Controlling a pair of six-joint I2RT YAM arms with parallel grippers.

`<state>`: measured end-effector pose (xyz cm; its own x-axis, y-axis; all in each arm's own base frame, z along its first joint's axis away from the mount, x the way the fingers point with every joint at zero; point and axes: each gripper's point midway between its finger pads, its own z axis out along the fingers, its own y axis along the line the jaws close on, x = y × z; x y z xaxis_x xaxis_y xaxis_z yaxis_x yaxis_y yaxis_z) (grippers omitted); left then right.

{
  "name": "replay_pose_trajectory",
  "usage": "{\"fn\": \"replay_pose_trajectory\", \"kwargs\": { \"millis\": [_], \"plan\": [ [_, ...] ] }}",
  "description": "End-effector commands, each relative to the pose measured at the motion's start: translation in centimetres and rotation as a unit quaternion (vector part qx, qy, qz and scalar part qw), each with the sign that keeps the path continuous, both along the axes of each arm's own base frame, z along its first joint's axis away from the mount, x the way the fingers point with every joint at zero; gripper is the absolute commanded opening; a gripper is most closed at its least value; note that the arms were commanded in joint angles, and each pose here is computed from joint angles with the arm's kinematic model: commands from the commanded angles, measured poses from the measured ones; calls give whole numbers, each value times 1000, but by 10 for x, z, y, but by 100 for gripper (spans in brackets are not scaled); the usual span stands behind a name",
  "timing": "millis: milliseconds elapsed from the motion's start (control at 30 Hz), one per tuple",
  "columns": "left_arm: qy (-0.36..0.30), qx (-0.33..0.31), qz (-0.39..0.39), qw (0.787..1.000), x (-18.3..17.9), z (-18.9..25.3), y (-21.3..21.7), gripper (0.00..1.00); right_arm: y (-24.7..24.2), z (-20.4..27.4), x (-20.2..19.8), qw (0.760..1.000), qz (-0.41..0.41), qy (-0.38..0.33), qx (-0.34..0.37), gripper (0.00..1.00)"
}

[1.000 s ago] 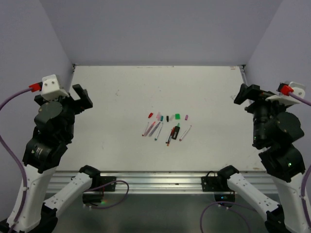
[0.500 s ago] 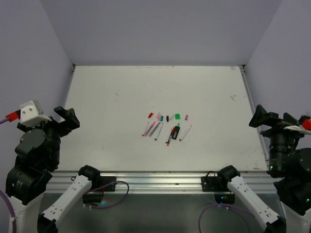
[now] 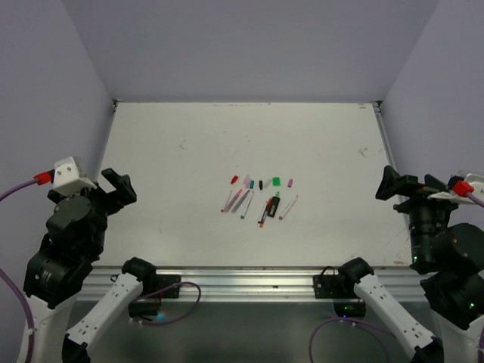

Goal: Open the pen caps

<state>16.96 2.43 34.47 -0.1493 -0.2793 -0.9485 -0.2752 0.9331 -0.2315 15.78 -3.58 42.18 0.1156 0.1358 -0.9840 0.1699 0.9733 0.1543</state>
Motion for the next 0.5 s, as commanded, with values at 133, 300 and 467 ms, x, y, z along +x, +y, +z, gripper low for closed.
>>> {"fn": "replay_pose_trajectory", "kwargs": {
  "millis": [133, 300, 467],
  "plan": [
    [-22, -22, -9, 999, 15, 5, -11, 100, 14, 5, 17, 1000, 16, -1, -3, 99],
    [-23, -22, -18, 999, 23, 6, -17, 100, 17, 7, 24, 1000, 19, -4, -4, 99],
    [-25, -22, -29, 999, 28, 6, -22, 100, 22, 4, 33, 1000, 19, -2, -3, 98]
  ]
}}
